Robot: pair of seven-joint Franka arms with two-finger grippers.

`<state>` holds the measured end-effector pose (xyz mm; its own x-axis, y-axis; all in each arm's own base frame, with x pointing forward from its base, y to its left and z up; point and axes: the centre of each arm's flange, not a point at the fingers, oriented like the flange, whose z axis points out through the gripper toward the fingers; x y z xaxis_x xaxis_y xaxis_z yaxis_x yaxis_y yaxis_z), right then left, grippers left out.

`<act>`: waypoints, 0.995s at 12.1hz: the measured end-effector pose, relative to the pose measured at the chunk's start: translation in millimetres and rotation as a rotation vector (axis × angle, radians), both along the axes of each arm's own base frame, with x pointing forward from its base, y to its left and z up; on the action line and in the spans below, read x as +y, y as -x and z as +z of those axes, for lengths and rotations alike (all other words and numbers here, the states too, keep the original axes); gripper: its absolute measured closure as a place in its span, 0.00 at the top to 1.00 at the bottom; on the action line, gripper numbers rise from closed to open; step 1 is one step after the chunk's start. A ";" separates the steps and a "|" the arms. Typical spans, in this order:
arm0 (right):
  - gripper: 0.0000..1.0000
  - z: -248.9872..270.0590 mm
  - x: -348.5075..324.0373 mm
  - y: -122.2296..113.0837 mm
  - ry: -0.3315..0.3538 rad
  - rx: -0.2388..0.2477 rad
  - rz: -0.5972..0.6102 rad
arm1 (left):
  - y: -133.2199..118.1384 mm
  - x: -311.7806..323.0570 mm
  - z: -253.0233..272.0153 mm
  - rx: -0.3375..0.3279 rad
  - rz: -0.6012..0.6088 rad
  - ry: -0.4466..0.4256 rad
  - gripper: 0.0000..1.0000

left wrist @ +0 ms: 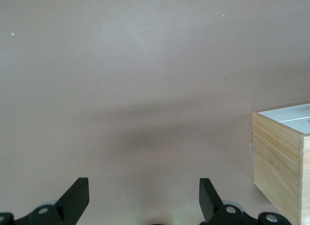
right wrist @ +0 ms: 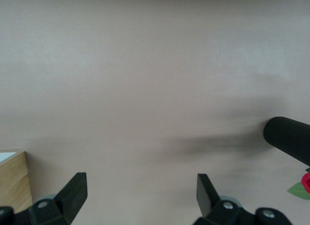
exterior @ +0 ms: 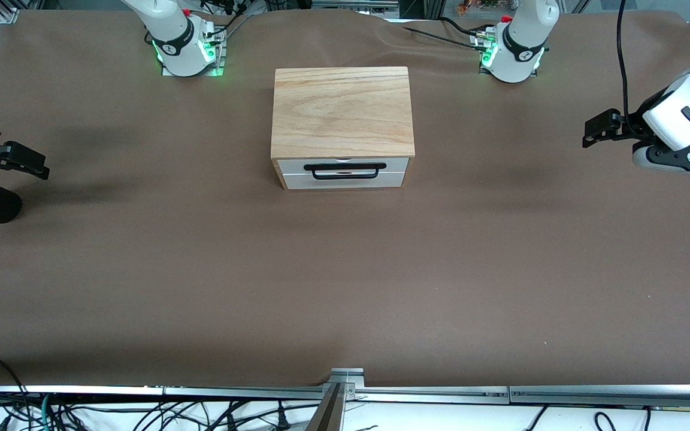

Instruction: Pull top drawer with both arms simultaneously

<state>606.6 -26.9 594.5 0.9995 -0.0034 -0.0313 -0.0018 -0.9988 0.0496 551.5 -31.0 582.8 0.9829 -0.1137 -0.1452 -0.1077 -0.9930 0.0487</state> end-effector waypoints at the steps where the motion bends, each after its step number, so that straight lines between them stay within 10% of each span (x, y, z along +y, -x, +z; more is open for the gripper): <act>1: 1.00 -0.1 -0.3 0.2 0.000 0.002 -0.001 | 0.0 0.0 0.1 0.000 0.000 0.000 1.00; 12: 1.00 -33.3 13.4 -0.9 0.005 0.114 0.019 | -9.9 -3.2 -27.9 -0.018 0.032 0.017 1.00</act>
<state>607.6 -13.5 561.2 0.9894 0.0146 -0.1446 0.0226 -0.9983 0.0533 561.4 -34.2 554.9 0.9884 -0.0844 -0.1260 -0.0769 -0.9950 0.0639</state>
